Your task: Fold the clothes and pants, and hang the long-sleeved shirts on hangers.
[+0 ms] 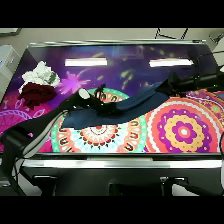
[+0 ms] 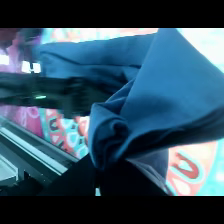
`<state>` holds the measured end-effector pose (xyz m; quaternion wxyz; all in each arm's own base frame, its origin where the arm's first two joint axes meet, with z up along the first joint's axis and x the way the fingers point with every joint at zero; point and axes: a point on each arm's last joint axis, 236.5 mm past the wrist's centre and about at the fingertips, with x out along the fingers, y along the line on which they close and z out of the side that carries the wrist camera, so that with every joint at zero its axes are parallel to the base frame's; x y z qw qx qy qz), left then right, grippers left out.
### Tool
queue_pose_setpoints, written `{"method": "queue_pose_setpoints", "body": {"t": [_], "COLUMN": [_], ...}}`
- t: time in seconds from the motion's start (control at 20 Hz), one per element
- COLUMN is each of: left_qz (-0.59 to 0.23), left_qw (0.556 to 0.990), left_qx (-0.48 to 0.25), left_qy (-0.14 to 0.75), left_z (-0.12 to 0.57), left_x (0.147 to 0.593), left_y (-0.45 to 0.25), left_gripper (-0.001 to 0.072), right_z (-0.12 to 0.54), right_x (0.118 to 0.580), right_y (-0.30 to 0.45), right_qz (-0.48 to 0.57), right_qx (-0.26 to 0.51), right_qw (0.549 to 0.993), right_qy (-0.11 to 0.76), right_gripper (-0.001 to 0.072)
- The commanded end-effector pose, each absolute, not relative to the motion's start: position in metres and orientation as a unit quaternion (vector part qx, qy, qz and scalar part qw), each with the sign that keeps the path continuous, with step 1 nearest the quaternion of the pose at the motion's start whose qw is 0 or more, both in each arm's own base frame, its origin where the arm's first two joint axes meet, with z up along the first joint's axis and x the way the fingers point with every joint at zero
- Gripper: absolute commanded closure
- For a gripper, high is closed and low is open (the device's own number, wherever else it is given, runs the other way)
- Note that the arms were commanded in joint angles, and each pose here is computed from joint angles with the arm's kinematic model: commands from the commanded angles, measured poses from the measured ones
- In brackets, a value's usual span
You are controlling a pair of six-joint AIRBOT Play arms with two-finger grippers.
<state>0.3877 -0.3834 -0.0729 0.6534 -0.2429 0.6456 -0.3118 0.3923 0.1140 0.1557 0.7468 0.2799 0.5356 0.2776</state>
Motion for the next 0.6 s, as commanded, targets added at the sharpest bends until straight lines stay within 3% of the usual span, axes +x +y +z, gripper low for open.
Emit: {"method": "queue_pose_setpoints", "body": {"t": [0.0, 0.15, 0.25, 0.4, 0.55], "left_qz": [-0.278, -0.249, -0.253, -0.311, -0.284], "left_qw": [0.627, 0.597, 0.604, 0.639, 0.708], "left_qx": [-0.359, -0.467, -0.482, -0.404, -0.281], "left_qy": [0.633, 0.603, 0.582, 0.576, 0.582], "left_z": [-0.091, -0.084, -0.076, -0.067, -0.048], "left_x": [0.381, 0.37, 0.368, 0.385, 0.435], "left_y": [-0.453, -0.514, -0.528, -0.493, -0.371], "left_gripper": [0.0689, 0.0689, 0.069, 0.0694, 0.0694], "right_z": [0.211, 0.224, 0.217, 0.191, 0.169], "right_x": [0.351, 0.343, 0.362, 0.386, 0.404], "right_y": [0.158, 0.181, 0.183, 0.204, 0.254], "right_qz": [0.308, 0.318, 0.298, 0.307, 0.355], "right_qx": [0.263, 0.269, 0.275, 0.296, 0.321], "right_qw": [0.76, 0.761, 0.773, 0.752, 0.72], "right_qy": [0.507, 0.498, 0.488, 0.502, 0.503], "right_gripper": [0.0675, 0.0674, 0.0674, 0.0674, 0.0674]}}
